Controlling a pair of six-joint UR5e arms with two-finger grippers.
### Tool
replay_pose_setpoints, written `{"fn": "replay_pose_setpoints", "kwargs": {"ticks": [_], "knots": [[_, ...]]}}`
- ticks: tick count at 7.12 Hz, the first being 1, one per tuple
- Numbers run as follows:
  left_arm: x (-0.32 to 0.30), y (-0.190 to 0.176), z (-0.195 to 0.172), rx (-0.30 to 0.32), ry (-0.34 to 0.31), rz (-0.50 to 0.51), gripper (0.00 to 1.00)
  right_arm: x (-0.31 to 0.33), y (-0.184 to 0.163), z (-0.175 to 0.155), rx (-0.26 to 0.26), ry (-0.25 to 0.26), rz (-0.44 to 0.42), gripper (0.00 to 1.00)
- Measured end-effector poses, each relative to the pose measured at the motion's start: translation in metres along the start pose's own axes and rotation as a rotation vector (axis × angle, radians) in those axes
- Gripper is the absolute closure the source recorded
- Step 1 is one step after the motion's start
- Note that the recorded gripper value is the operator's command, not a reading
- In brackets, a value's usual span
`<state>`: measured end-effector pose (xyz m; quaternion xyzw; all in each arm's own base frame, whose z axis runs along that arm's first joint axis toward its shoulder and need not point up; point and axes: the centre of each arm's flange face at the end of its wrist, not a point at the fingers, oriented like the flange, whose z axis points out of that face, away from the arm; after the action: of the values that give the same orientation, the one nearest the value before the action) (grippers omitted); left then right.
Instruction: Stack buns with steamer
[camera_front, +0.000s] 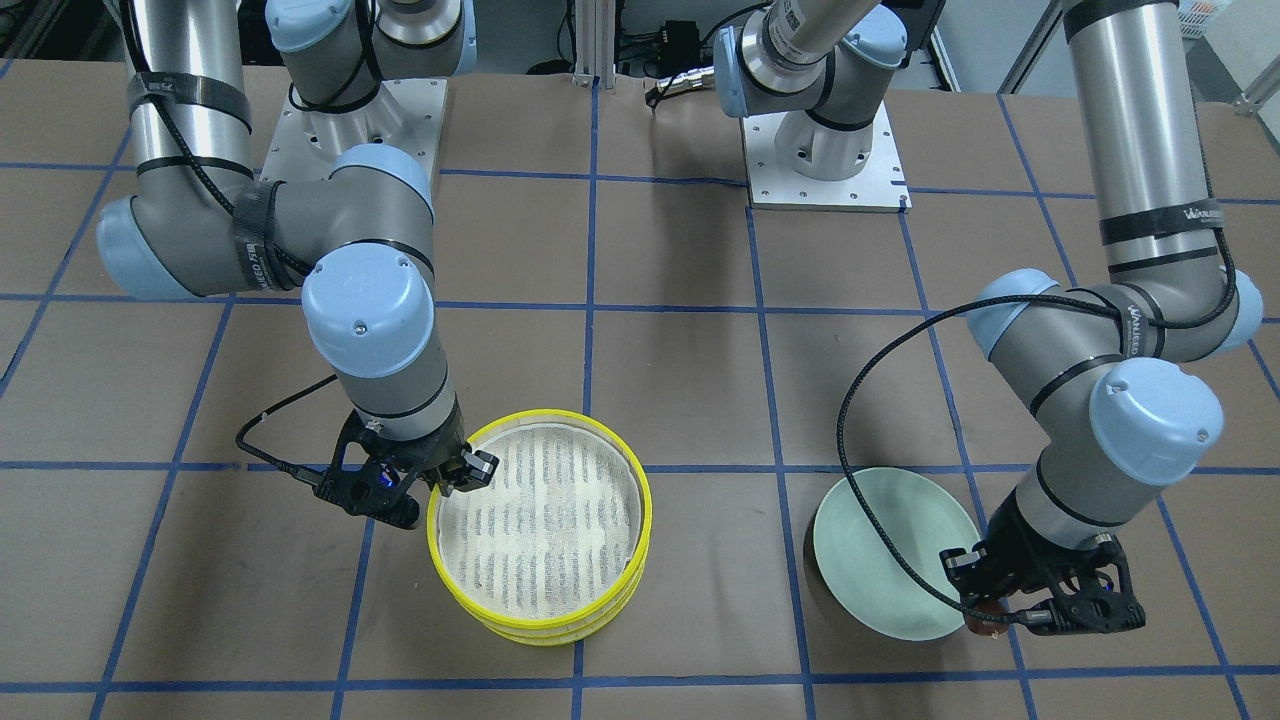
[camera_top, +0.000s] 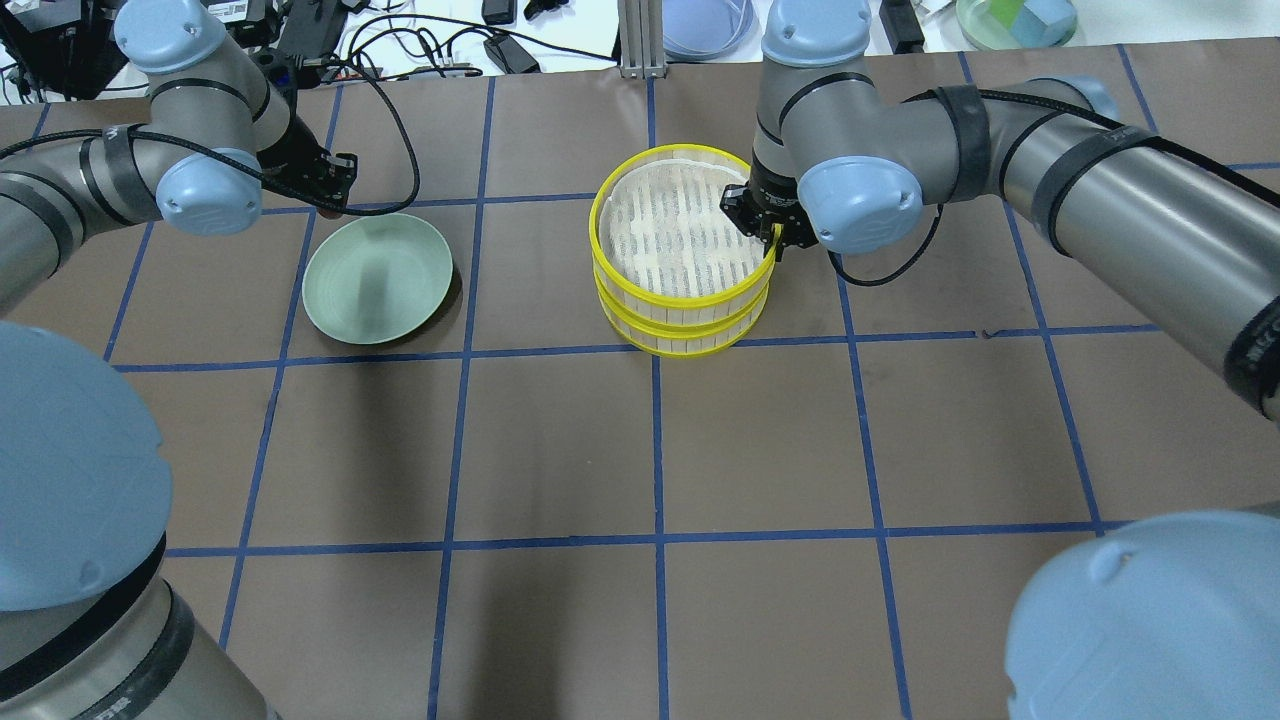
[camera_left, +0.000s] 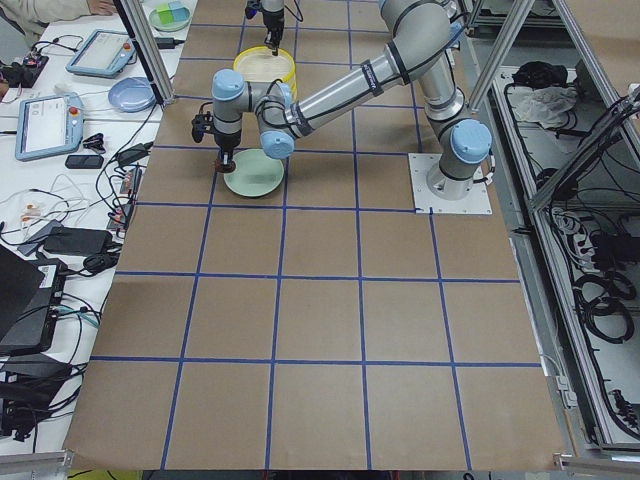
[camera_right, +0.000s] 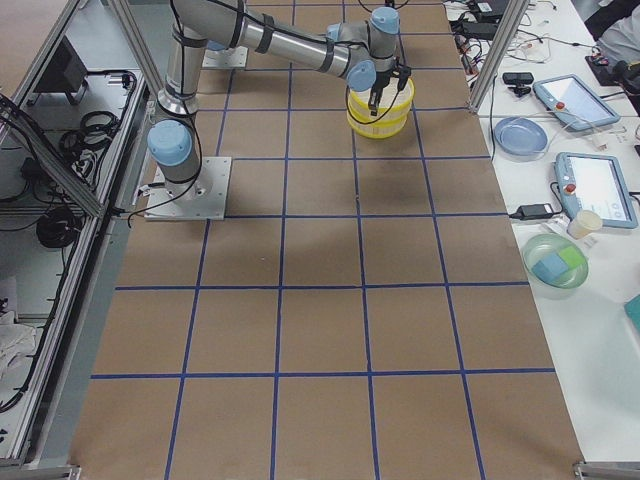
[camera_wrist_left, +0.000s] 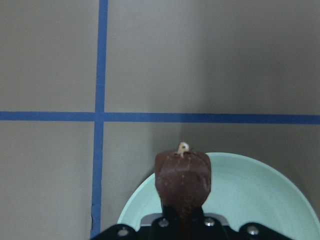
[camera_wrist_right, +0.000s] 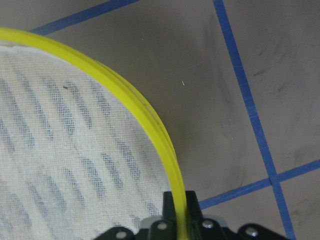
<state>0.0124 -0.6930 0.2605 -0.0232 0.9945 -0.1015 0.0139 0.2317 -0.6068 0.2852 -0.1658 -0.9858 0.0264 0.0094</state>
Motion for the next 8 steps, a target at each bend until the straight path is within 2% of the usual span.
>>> {"fn": "replay_pose_setpoints", "kwargs": {"ticks": [2, 3, 4, 5, 7, 8], "knots": [[0.02, 0.004, 0.006, -0.012, 0.007, -0.046, 1.0, 0.0, 0.0, 0.001, -0.003, 0.0, 0.0, 0.63], [0.028, 0.005, 0.007, -0.013, 0.009, -0.049, 1.0, 0.0, 0.0, 0.001, -0.002, 0.0, 0.0, 0.51], [0.031, 0.005, 0.009, -0.014, 0.01, -0.048, 1.0, 0.0, 0.0, 0.001, 0.0, -0.001, 0.0, 0.25], [0.033, 0.006, 0.009, -0.014, 0.01, -0.05, 1.0, 0.0, 0.0, 0.0, 0.002, -0.003, -0.001, 0.04], [0.066, 0.006, -0.014, 0.019, 0.01, -0.09, 1.0, 0.002, -0.003, -0.02, 0.036, -0.029, -0.003, 0.01], [0.102, 0.01, -0.034, 0.042, 0.022, -0.136, 1.0, 0.009, 0.0, -0.05, 0.056, -0.052, -0.009, 0.01]]}}
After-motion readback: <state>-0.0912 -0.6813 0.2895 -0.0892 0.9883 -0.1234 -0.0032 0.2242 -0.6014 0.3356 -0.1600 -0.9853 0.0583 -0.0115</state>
